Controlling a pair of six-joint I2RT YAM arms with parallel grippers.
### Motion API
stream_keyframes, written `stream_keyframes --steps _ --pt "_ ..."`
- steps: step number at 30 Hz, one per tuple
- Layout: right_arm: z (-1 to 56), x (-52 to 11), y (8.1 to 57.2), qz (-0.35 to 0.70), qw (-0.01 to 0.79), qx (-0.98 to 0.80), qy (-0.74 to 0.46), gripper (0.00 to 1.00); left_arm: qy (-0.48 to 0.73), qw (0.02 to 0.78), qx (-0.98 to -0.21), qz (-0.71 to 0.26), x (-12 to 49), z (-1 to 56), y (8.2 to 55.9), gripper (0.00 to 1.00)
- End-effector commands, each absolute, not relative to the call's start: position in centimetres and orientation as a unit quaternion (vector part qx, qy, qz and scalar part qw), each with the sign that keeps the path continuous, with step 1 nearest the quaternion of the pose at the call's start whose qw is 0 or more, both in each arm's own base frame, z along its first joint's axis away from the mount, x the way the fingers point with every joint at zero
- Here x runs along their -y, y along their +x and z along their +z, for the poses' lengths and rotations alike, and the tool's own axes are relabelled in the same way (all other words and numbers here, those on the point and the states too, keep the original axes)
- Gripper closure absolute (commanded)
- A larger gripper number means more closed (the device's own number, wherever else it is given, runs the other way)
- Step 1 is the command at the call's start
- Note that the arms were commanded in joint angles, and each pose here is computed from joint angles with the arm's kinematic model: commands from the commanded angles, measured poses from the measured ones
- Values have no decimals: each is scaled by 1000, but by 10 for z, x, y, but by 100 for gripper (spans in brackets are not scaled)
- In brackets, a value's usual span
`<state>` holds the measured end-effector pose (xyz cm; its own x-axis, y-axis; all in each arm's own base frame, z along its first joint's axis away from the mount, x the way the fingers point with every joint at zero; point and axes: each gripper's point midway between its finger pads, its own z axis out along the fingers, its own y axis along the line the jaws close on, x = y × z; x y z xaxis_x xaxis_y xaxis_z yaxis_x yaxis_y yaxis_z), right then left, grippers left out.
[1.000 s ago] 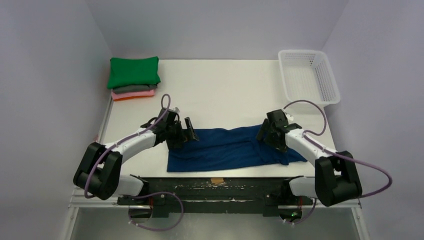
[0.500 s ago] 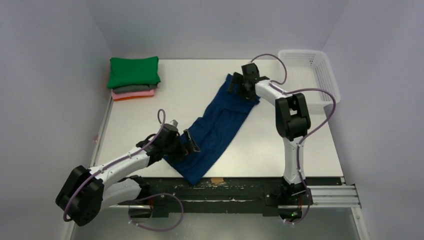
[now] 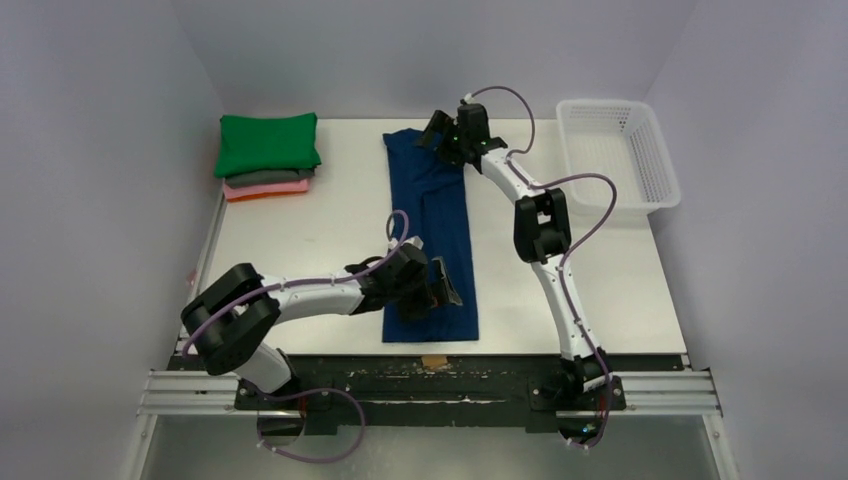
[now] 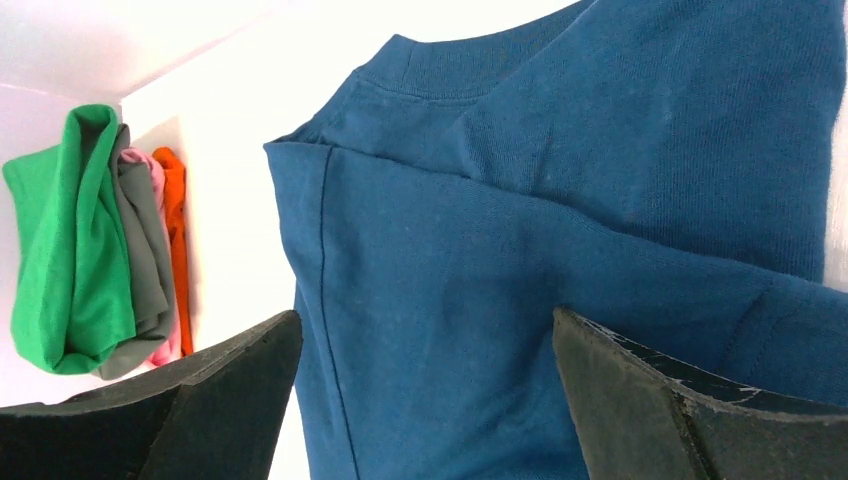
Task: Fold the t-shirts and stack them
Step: Rotate the tshirt 90 degrees, then grab the bottom of the folded rectangular tshirt with both arms
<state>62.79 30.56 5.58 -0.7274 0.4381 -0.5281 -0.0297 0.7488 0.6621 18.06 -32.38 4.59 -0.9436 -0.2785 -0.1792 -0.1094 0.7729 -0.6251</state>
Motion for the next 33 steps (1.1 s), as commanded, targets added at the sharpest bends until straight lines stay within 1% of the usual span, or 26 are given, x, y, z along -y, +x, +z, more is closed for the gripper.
stream_keyframes --steps 1,4,7,9,12,16,17,19,20,21,25,27,31,33 --pt "-20 -304 600 289 279 -907 128 2 -87 75 -961 -252 313 10 147 0" --pt "27 -302 606 287 312 -900 103 1 -77 103 -961 -244 312 27 151 0" --pt "97 -300 605 294 352 -885 75 1 -62 150 -957 -242 307 54 157 0" --pt "143 -295 597 296 376 -876 54 1 -51 178 -952 -245 301 74 157 0" --pt "198 -280 568 281 401 -872 23 1 -46 209 -948 -237 284 95 150 0" --pt "224 -249 508 267 422 -866 17 1 -58 224 -944 -236 257 96 140 0" --pt "243 -241 490 277 444 -852 24 1 -61 227 -944 -232 249 94 138 0" --pt "224 -223 447 272 424 -863 47 1 -73 234 -946 -212 228 86 133 0" --pt "194 -215 417 268 392 -878 55 1 -76 231 -949 -200 217 77 129 0" --pt "179 -209 392 269 373 -886 63 1 -77 232 -949 -199 211 71 127 1" --pt "121 -195 298 236 302 -921 73 4 -77 226 -946 -221 208 54 121 4" --pt "102 -192 259 228 282 -929 68 6 -81 226 -947 -211 204 48 124 9" --pt "65 -185 201 225 220 -947 62 14 -88 227 -948 -207 203 36 129 18" --pt "52 -187 178 233 188 -953 51 21 -92 222 -947 -213 207 30 132 22"
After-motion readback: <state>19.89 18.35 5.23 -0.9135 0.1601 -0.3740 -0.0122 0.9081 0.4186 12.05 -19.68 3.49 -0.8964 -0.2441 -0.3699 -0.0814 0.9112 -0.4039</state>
